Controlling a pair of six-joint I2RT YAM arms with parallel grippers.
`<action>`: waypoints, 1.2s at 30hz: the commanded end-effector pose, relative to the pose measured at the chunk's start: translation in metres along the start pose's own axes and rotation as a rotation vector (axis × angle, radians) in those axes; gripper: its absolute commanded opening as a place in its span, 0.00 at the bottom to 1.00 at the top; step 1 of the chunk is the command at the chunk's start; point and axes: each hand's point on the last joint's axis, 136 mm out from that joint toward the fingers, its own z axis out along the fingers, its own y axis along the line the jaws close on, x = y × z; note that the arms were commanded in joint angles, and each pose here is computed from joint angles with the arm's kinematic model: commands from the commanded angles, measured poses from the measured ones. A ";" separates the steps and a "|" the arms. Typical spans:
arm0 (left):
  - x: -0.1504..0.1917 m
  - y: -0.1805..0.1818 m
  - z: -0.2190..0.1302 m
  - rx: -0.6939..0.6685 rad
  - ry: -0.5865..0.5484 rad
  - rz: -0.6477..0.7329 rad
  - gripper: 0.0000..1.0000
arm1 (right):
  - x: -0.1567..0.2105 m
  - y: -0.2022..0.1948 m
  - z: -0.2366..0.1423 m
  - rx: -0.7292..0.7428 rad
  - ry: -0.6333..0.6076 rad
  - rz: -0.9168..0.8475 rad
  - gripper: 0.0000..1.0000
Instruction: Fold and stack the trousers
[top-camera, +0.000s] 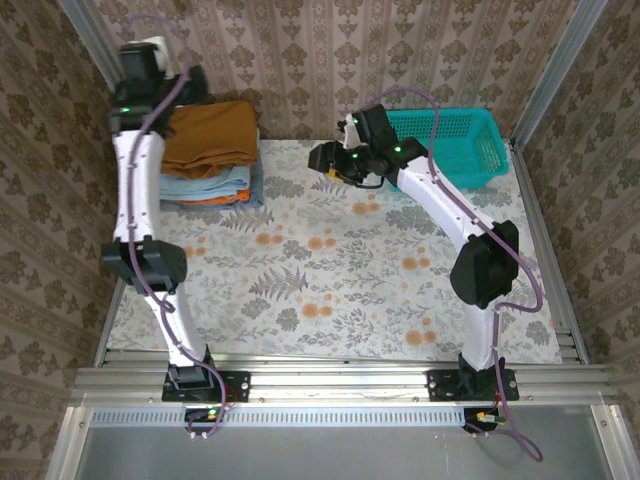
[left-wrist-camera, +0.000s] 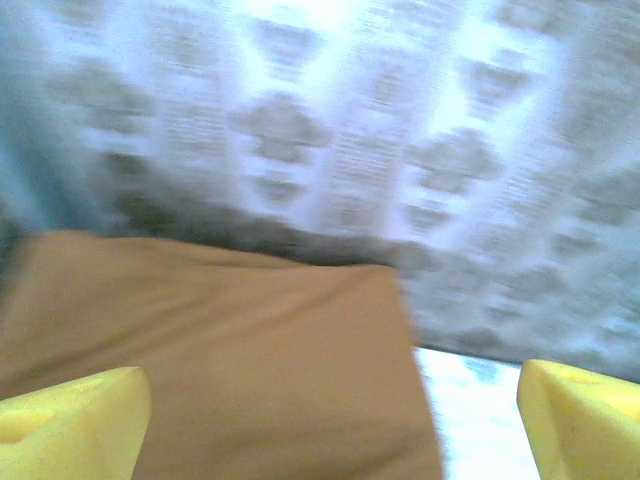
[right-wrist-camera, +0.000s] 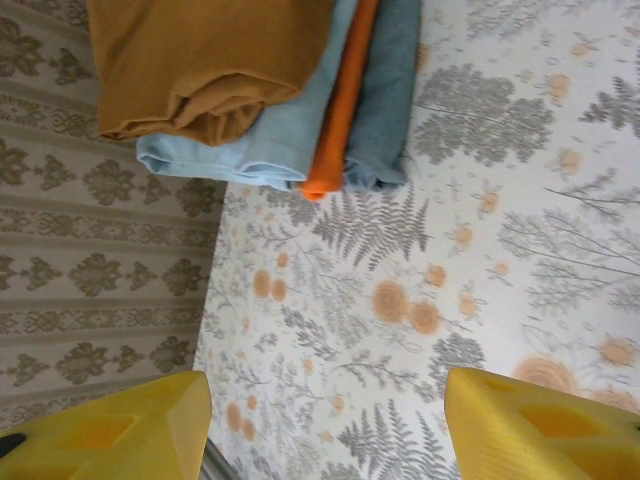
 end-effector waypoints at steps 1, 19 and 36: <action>0.101 -0.024 0.093 0.140 0.240 -0.084 0.91 | -0.003 -0.010 -0.024 0.011 -0.037 -0.019 0.64; 0.127 -0.020 0.035 0.421 0.214 -0.256 0.96 | 0.012 -0.043 -0.099 0.043 -0.122 -0.012 0.65; 0.185 0.072 -0.203 -0.248 -0.290 0.011 1.00 | 0.058 -0.126 -0.240 0.645 -0.815 -0.557 1.00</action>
